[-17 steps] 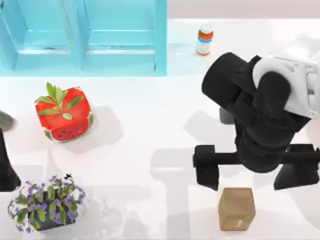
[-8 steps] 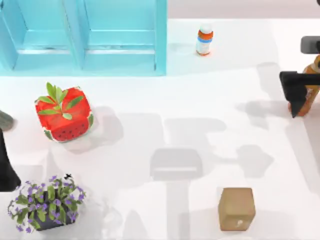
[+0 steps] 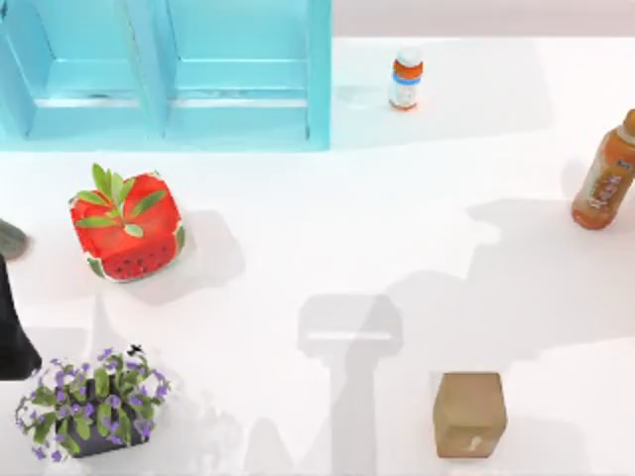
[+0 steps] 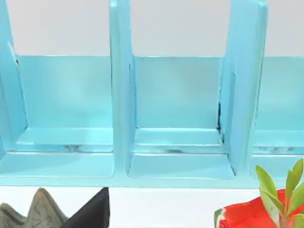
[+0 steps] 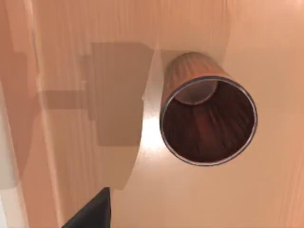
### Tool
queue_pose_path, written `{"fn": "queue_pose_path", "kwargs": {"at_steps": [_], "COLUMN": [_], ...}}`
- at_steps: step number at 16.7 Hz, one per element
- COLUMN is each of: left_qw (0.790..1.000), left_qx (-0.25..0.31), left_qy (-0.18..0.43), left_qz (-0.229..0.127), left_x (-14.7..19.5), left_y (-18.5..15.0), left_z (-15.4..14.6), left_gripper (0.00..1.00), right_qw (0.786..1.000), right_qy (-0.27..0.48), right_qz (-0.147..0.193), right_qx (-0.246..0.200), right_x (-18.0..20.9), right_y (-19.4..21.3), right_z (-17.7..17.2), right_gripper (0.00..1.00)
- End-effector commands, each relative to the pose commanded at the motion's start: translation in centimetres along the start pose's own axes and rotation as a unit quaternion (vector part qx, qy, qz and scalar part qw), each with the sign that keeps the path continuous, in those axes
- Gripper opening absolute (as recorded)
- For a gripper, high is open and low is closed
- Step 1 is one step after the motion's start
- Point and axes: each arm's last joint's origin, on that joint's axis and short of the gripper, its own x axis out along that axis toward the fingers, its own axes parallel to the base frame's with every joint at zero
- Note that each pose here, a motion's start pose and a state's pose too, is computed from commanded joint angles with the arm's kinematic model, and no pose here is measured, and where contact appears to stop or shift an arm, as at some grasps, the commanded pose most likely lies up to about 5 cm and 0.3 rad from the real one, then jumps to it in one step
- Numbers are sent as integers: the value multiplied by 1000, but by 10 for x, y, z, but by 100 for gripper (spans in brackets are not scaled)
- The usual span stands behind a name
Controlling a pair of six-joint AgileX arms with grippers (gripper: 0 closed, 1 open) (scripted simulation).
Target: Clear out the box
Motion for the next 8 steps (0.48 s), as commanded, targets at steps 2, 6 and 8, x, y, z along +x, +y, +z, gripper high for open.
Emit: {"fn": "queue_pose_path", "kwargs": {"at_steps": [2, 6, 8], "left_qw": [1000, 1000, 1000], "left_qx": [0, 0, 0], "left_qy": [0, 0, 0], "left_qz": [0, 0, 0], "left_x": [0, 0, 0], "left_y": [0, 0, 0], "left_z": [0, 0, 0], "left_gripper": [100, 100, 100], "right_qw": [1000, 1000, 1000], "right_qy": [-3, -4, -5], "right_qz": [-1, -1, -2], "right_qx": [0, 0, -1], "right_x": [-2, -3, -3], "right_y": [-16, -17, -16], "right_z": [-3, -4, -4], "right_gripper": [100, 100, 100]}}
